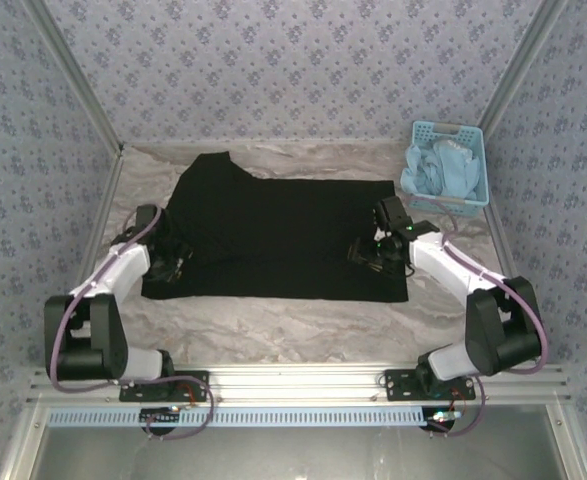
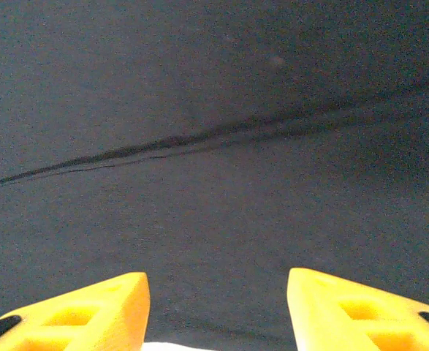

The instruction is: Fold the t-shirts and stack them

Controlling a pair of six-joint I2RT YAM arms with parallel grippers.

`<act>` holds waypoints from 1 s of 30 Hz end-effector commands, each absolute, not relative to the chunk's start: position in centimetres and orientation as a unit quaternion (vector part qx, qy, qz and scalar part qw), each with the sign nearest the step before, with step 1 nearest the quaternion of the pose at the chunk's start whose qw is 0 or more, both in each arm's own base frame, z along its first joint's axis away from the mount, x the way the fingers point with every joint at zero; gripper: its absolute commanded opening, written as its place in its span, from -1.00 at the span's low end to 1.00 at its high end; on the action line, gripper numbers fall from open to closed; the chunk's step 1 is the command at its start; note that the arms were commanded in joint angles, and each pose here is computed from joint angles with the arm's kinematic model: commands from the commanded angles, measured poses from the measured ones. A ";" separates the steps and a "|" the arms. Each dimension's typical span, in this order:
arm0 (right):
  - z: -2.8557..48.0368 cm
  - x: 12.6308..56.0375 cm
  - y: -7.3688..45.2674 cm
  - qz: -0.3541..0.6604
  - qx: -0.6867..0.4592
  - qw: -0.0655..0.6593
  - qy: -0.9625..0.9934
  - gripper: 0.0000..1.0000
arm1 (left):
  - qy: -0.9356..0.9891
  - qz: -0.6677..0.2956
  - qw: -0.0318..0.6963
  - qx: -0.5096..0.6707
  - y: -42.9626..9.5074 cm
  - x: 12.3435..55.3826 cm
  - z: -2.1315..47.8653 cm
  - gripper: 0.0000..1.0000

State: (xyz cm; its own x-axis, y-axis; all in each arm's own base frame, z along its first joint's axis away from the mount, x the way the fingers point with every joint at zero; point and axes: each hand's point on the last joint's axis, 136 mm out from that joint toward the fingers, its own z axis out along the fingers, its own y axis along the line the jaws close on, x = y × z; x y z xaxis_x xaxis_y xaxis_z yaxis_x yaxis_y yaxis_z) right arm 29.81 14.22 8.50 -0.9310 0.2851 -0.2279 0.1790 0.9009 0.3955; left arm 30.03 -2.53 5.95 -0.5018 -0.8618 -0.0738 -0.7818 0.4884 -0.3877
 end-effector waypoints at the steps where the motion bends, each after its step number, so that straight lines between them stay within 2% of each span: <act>1: 10.0 31.1 16.6 0.241 0.077 0.153 0.955 0.08 | 0.861 -0.211 0.129 -0.445 -5.1 32.2 6.6 -0.03; 7: 10.0 31.0 16.4 0.241 0.087 0.147 0.955 0.04 | 0.868 -0.199 0.098 -0.444 -6.1 32.3 5.0 -0.08; 17: 10.3 30.9 15.9 0.240 0.097 0.152 0.954 0.00 | 0.873 -0.182 0.096 -0.443 -6.0 33.4 3.9 -0.46; 19: 10.3 30.9 15.9 0.240 0.100 0.152 0.954 -0.01 | 0.875 -0.178 0.097 -0.440 -6.1 33.6 4.0 -0.61; 21: 10.5 31.0 15.8 0.241 0.101 0.154 0.953 -0.03 | 0.877 -0.172 0.108 -0.436 -6.0 33.9 4.6 -0.87; 23: 10.7 31.1 15.8 0.243 0.101 0.158 0.952 -0.04 | 0.879 -0.170 0.126 -0.428 -6.1 34.5 5.6 -1.00; 30: 11.2 31.6 15.6 0.246 0.109 0.165 0.949 -0.05 | 0.903 -0.165 0.135 -0.374 -8.1 36.7 7.5 -1.00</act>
